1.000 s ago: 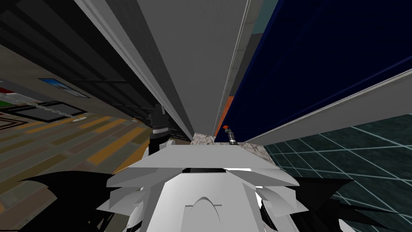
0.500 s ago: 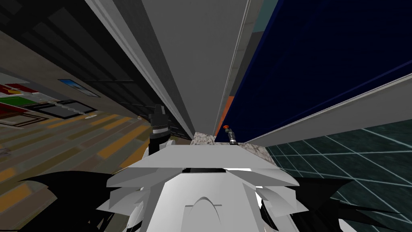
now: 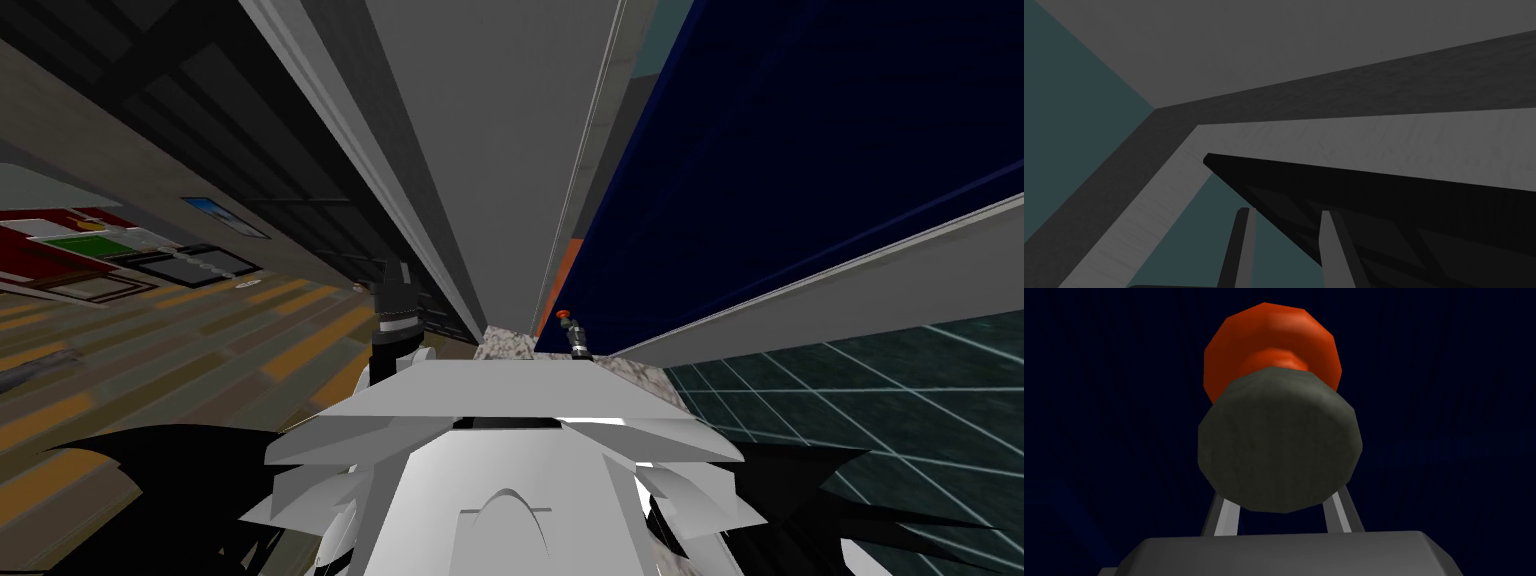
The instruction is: Pull the door open
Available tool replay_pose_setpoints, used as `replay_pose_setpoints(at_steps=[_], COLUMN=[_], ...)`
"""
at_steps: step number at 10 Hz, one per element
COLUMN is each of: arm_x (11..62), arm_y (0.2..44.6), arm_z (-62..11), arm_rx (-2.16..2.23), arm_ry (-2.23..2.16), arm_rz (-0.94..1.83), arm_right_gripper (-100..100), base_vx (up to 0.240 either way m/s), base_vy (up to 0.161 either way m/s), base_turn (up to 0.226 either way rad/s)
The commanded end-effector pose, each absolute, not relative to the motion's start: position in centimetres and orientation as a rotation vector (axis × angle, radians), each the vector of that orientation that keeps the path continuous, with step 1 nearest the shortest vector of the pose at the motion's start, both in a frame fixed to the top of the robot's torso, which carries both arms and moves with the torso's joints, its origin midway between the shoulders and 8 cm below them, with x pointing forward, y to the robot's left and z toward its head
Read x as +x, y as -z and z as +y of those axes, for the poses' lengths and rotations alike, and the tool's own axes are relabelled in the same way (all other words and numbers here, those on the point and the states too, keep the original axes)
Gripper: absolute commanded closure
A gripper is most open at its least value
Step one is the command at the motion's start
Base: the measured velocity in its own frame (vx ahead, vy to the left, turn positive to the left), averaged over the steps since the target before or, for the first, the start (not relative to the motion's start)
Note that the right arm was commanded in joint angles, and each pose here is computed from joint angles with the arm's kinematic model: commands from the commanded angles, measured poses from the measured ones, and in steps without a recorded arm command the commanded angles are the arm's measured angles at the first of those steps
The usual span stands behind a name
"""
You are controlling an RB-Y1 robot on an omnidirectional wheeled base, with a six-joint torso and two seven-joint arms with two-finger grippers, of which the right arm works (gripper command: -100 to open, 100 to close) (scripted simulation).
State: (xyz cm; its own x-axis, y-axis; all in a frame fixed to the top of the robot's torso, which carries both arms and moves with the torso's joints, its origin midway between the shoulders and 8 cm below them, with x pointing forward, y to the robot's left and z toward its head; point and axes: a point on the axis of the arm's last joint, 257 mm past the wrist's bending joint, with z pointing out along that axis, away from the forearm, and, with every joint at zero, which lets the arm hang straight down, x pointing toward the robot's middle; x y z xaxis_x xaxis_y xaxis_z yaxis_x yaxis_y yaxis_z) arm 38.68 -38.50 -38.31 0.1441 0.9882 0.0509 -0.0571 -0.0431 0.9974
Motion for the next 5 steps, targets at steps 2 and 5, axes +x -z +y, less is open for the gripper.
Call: replay_pose_setpoints(at_steps=[2,5], arm_x=[39.33,39.5], arm_y=[38.24,38.26], arm_z=[-36.99,-37.31], arm_rx=[1.323,1.364], arm_ry=[-1.25,-1.286], arm_rz=[0.99,0.951], arm_right_gripper=[100,100], base_vx=[-0.036,-0.039], base_vy=[-0.005,-0.005], base_turn=[0.065,0.06])
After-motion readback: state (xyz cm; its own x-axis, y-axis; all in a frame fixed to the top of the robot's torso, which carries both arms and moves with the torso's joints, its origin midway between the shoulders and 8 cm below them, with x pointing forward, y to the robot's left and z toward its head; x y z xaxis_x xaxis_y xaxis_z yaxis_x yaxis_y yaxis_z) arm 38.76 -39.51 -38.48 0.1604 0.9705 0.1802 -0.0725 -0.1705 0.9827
